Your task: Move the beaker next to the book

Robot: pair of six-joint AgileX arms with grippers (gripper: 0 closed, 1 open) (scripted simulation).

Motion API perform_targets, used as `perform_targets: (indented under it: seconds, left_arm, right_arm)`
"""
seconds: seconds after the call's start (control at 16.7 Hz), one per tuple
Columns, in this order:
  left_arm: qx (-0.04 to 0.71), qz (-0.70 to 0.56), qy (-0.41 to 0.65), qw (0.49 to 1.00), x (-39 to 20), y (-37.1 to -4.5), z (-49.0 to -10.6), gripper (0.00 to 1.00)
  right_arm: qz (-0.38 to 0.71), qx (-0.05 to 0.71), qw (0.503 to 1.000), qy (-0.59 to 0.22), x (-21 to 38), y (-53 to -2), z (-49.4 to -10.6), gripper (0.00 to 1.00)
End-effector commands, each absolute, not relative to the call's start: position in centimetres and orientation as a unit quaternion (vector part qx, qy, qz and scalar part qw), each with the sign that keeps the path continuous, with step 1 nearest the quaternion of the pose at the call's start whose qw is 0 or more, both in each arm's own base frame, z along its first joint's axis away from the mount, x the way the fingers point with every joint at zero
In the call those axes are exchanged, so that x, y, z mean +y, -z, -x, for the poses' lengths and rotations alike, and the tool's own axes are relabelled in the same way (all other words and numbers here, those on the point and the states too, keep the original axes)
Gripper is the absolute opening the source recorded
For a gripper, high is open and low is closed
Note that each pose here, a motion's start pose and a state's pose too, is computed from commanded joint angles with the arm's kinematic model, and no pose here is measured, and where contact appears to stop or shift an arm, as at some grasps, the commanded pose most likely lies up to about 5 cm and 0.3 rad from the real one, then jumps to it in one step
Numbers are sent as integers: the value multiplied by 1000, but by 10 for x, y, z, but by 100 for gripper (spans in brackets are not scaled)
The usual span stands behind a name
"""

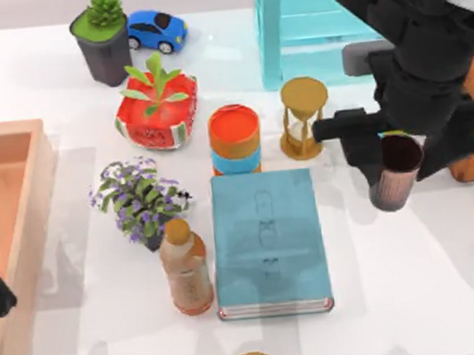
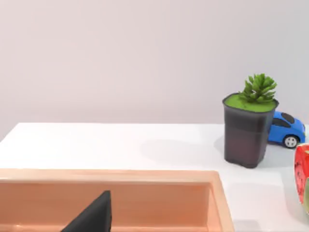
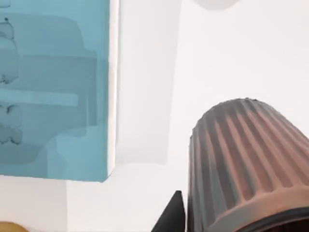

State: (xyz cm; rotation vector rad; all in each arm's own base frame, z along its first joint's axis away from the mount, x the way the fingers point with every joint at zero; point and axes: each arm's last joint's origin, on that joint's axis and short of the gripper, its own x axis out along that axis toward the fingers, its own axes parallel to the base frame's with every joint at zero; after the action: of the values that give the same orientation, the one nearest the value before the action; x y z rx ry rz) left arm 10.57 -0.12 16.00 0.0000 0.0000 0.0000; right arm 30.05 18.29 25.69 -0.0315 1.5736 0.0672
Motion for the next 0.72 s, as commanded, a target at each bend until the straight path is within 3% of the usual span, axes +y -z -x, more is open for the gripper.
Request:
perform_targets:
  seconds: [0.72]
  left_arm:
    - [0, 0, 0, 1000, -1, -160, -106, 100]
  right_arm:
    - [-16, 704, 710, -8, 184, -240, -306, 0]
